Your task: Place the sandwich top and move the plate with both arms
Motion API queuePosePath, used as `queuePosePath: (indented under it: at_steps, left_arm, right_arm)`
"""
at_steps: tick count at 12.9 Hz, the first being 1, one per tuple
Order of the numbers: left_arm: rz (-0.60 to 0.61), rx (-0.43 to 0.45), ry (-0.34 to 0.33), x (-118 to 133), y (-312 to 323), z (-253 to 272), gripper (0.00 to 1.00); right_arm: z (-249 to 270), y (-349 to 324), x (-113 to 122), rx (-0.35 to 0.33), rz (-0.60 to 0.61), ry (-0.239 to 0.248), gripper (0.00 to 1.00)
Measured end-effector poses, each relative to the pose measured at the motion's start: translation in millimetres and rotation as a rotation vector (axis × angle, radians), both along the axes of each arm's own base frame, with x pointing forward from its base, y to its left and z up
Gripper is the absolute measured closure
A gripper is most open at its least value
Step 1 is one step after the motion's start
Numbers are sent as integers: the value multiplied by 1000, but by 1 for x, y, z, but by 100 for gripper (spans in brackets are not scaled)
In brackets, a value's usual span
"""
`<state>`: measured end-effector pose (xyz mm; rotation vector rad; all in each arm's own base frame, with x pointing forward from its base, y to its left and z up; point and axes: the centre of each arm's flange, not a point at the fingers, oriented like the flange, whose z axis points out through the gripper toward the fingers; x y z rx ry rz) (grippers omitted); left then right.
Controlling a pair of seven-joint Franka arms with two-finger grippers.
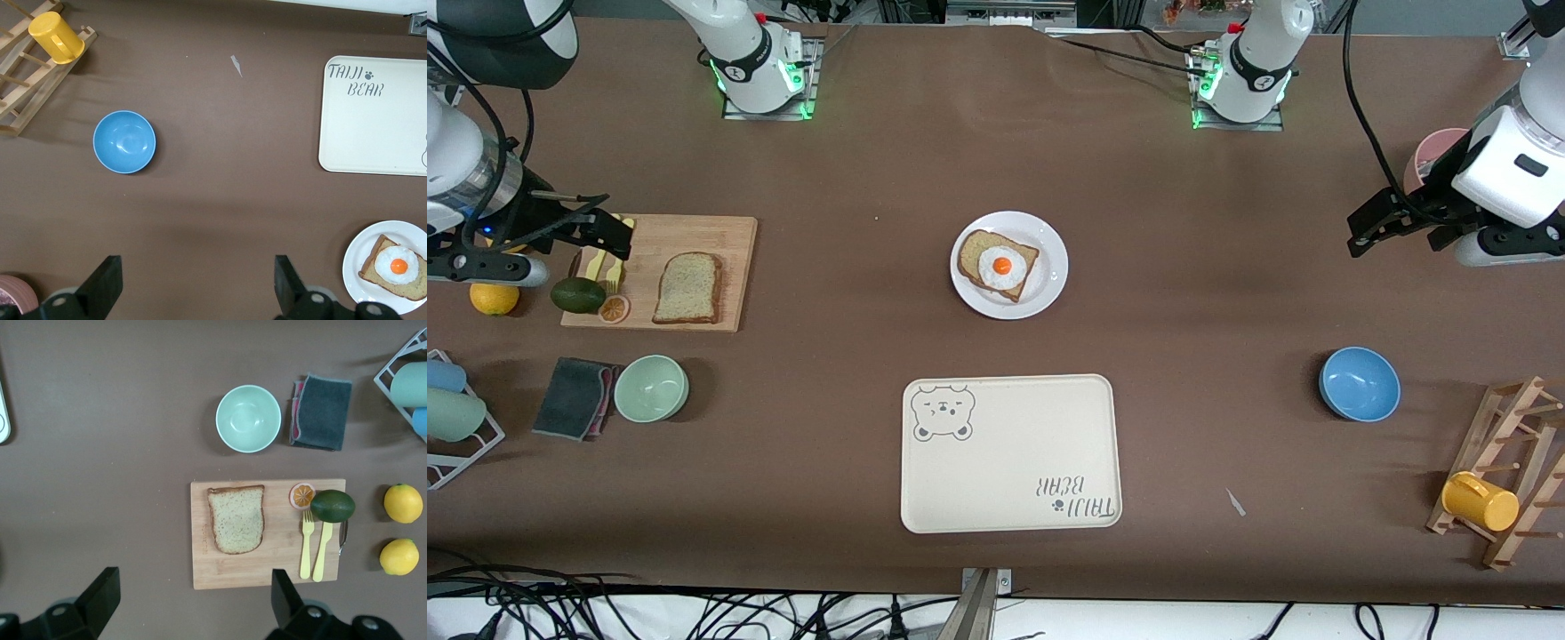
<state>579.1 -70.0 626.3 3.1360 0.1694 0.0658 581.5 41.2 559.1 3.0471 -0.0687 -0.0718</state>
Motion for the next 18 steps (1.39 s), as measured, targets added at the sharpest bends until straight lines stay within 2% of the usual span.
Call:
queuePosePath:
  at_steps: [6, 9, 12, 17, 18]
  left_arm:
    - [0, 0, 0, 0, 0, 0, 0]
    - [0, 0, 0, 0, 0, 0, 0]
    - [0, 0, 0, 0, 0, 0, 0]
    - [-1, 0, 0, 0, -1, 0, 0]
    - [-2, 0, 0, 0, -1, 0, 0]
  right_arm:
    - [-4, 1, -1, 56, -66, 10, 0]
    - [-10, 0, -2, 56, -72, 23, 0]
    - [-50, -2, -10, 54, -74, 38, 0]
    - [-144, -6, -49, 46, -68, 54, 6]
    - [-162, -7, -53, 37, -64, 48, 15]
